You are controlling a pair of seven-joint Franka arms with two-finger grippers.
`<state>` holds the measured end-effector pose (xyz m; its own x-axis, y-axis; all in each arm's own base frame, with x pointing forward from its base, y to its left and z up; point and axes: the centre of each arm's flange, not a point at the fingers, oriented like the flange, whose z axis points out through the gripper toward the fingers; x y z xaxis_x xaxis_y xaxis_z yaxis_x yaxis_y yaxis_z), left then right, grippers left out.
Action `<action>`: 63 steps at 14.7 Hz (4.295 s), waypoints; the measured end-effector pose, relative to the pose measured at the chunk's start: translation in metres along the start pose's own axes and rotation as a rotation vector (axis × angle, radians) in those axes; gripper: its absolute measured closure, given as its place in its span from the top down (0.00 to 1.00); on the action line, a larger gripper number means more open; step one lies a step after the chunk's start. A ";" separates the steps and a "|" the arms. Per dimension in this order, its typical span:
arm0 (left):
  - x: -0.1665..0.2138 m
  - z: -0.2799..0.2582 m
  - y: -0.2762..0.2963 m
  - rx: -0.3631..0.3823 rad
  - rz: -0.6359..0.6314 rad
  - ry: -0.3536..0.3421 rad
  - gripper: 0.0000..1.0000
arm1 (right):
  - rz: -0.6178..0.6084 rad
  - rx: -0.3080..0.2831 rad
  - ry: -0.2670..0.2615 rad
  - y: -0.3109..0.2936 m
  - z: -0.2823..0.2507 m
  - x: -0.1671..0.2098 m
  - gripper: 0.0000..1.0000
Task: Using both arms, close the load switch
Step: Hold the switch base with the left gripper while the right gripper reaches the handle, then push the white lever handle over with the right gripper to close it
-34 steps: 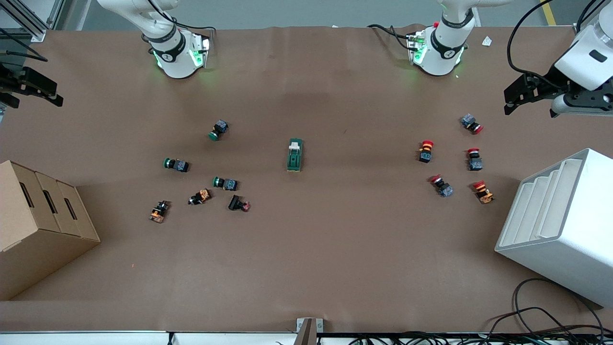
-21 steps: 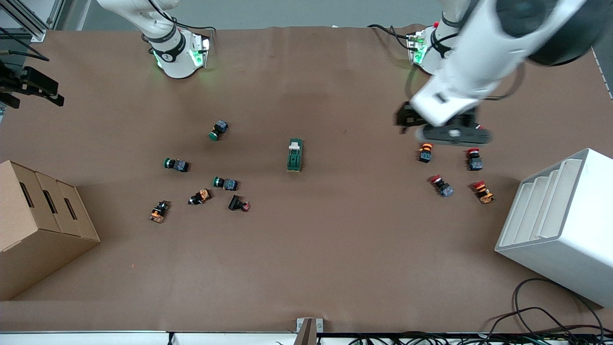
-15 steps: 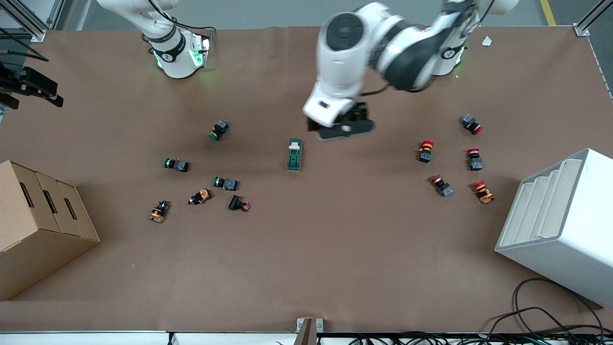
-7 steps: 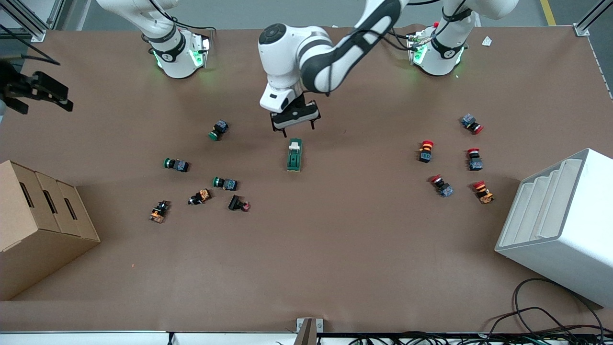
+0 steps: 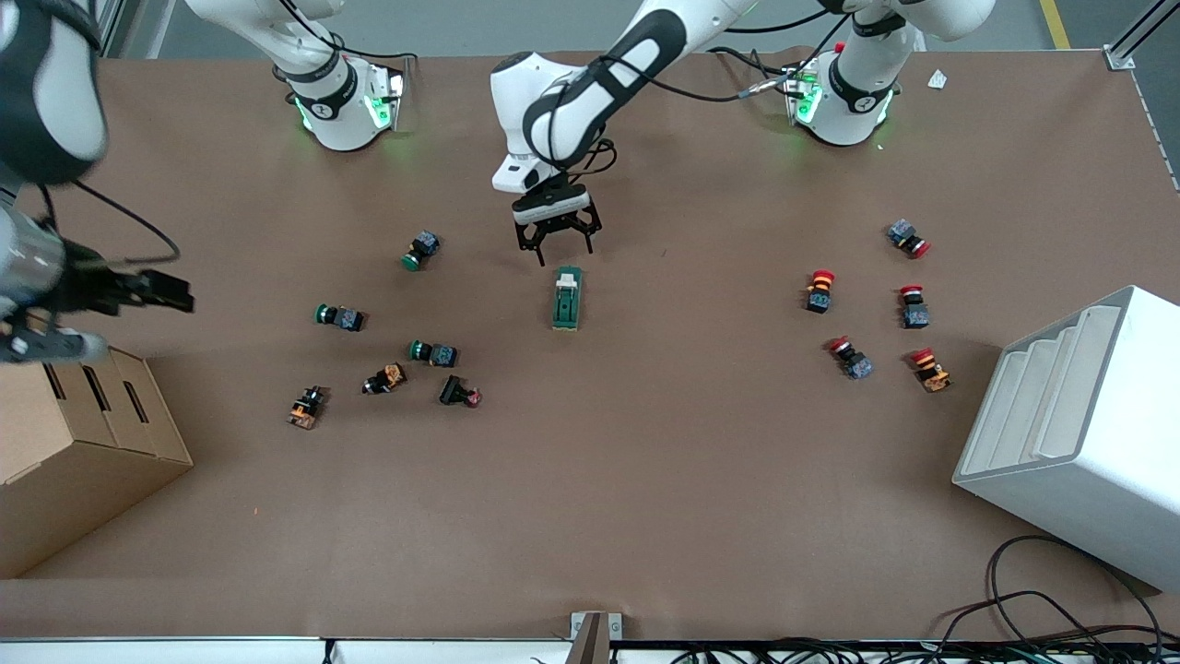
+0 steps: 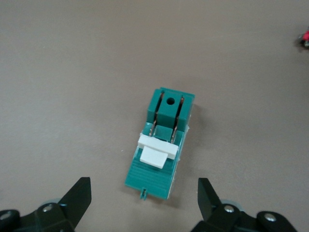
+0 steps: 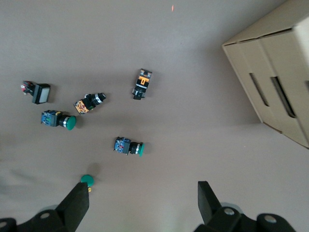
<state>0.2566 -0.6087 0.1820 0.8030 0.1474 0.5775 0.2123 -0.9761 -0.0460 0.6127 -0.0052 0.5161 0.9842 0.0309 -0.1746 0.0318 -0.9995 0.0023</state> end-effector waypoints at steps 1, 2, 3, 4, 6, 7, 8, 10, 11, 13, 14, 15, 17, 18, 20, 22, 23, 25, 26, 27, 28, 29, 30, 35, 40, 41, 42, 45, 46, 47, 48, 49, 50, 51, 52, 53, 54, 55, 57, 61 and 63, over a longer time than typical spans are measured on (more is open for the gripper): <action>-0.012 0.008 -0.004 -0.023 0.007 0.053 0.98 | 0.041 0.023 -0.018 -0.008 0.011 0.005 1.00; -0.024 0.017 -0.009 -0.047 0.015 0.102 0.98 | 0.114 0.061 -0.037 -0.018 0.020 0.007 1.00; -0.035 0.025 -0.016 -0.072 0.020 0.143 0.98 | 0.186 0.092 -0.058 -0.030 0.027 0.006 1.00; -0.045 0.034 -0.022 -0.095 0.030 0.176 0.98 | 0.243 0.105 -0.074 -0.044 0.032 0.005 1.00; -0.061 0.045 -0.033 -0.135 0.060 0.223 0.98 | 0.359 0.104 -0.087 -0.086 0.043 0.004 1.00; -0.066 0.048 -0.036 -0.151 0.072 0.241 0.98 | 0.412 0.101 -0.087 -0.112 0.050 0.002 1.00; -0.068 0.050 -0.038 -0.160 0.079 0.260 0.98 | 0.460 0.096 -0.083 -0.142 0.059 -0.001 1.00; -0.073 0.053 -0.040 -0.175 0.076 0.300 0.98 | 0.556 0.090 -0.053 -0.206 0.080 -0.010 1.00; -0.077 0.055 -0.042 -0.184 0.068 0.325 0.98 | 0.611 0.095 -0.030 -0.238 0.092 -0.017 1.00; -0.085 0.060 -0.045 -0.197 0.057 0.382 0.98 | 0.713 0.118 0.012 -0.296 0.118 -0.032 1.00; -0.088 0.061 -0.046 -0.201 0.057 0.402 0.98 | 0.764 0.135 0.022 -0.320 0.133 -0.038 1.00; -0.090 0.062 -0.046 -0.203 0.060 0.413 0.98 | 0.813 0.158 0.022 -0.341 0.148 -0.042 1.00; -0.092 0.062 -0.046 -0.204 0.065 0.420 0.99 | 0.896 0.217 0.003 -0.368 0.174 -0.041 1.00; -0.092 0.062 -0.046 -0.204 0.065 0.422 0.99 | 0.930 0.249 -0.020 -0.374 0.184 -0.039 1.00; -0.093 0.062 -0.046 -0.204 0.067 0.424 0.99 | 0.983 0.307 -0.066 -0.380 0.196 -0.035 1.00; -0.093 0.063 -0.047 -0.204 0.069 0.426 0.99 | 0.998 0.332 -0.076 -0.388 0.206 -0.037 1.00; -0.093 0.063 -0.047 -0.204 0.070 0.428 0.99 | 0.997 0.337 -0.068 -0.393 0.216 -0.041 1.00; -0.093 0.063 -0.047 -0.204 0.071 0.430 0.99 | 0.985 0.322 -0.062 -0.404 0.241 -0.055 1.00; -0.093 0.063 -0.047 -0.204 0.072 0.430 0.99 | 0.976 0.310 -0.062 -0.410 0.251 -0.064 1.00; -0.093 0.063 -0.047 -0.204 0.072 0.431 0.99 | 0.965 0.301 -0.064 -0.415 0.259 -0.071 1.00; -0.094 0.063 -0.047 -0.204 0.072 0.431 0.99 | 0.953 0.293 -0.067 -0.419 0.263 -0.077 1.00; -0.093 0.063 -0.047 -0.204 0.072 0.431 0.99 | 0.928 0.288 -0.067 -0.421 0.266 -0.080 1.00; -0.093 0.063 -0.047 -0.204 0.072 0.431 0.99 | 0.892 0.283 -0.068 -0.422 0.269 -0.081 1.00; -0.094 0.063 -0.047 -0.204 0.072 0.432 0.99 | 0.771 0.290 -0.115 -0.433 0.314 -0.090 1.00; -0.094 0.063 -0.047 -0.203 0.073 0.432 0.99 | 0.786 0.316 -0.149 -0.446 0.330 -0.097 1.00; -0.094 0.063 -0.047 -0.204 0.074 0.433 0.99 | 0.786 0.319 -0.151 -0.448 0.331 -0.098 1.00; -0.094 0.063 -0.047 -0.204 0.074 0.434 0.99 | 0.786 0.322 -0.150 -0.450 0.332 -0.099 1.00; -0.094 0.064 -0.047 -0.203 0.074 0.435 0.99 | 0.778 0.323 -0.131 -0.460 0.347 -0.105 1.00; -0.094 0.064 -0.047 -0.203 0.074 0.435 0.99 | 0.777 0.321 -0.129 -0.463 0.352 -0.106 1.00; -0.094 0.064 -0.047 -0.203 0.074 0.435 0.99 | 0.776 0.321 -0.129 -0.465 0.353 -0.105 1.00; -0.094 0.064 -0.047 -0.203 0.075 0.435 0.99 | 0.776 0.327 -0.127 -0.466 0.351 -0.104 1.00; -0.094 0.064 -0.047 -0.203 0.075 0.435 0.99 | 0.775 0.331 -0.131 -0.468 0.347 -0.102 1.00; -0.094 0.064 -0.047 -0.203 0.075 0.435 0.99 | 0.777 0.332 -0.134 -0.468 0.347 -0.101 1.00; -0.094 0.064 -0.047 -0.203 0.075 0.435 0.99 | 0.780 0.333 -0.140 -0.467 0.345 -0.100 1.00; -0.094 0.064 -0.047 -0.203 0.075 0.436 0.99 | 0.782 0.334 -0.147 -0.467 0.343 -0.098 1.00; -0.094 0.064 -0.047 -0.203 0.075 0.436 0.99 | 0.784 0.335 -0.153 -0.467 0.340 -0.097 1.00; -0.094 0.064 -0.047 -0.203 0.075 0.436 0.99 | 0.786 0.337 -0.160 -0.466 0.337 -0.095 1.00; -0.094 0.064 -0.047 -0.203 0.075 0.436 0.99 | 0.787 0.338 -0.169 -0.465 0.333 -0.093 1.00; -0.094 0.064 -0.047 -0.203 0.075 0.436 0.99 | 0.791 0.350 -0.183 -0.462 0.318 -0.083 1.00; -0.094 0.064 -0.047 -0.203 0.075 0.436 0.99 | 0.802 0.409 -0.141 -0.451 0.298 -0.049 1.00; -0.094 0.064 -0.047 -0.203 0.075 0.436 0.99 | 0.799 0.404 -0.140 -0.454 0.307 -0.048 1.00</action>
<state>0.2066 -0.5664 0.0778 0.4946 0.0374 0.8683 0.0152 -0.9993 0.0344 0.4978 0.4444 0.2215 0.6557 -0.6481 -0.3874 -0.7413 -0.6501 -0.1671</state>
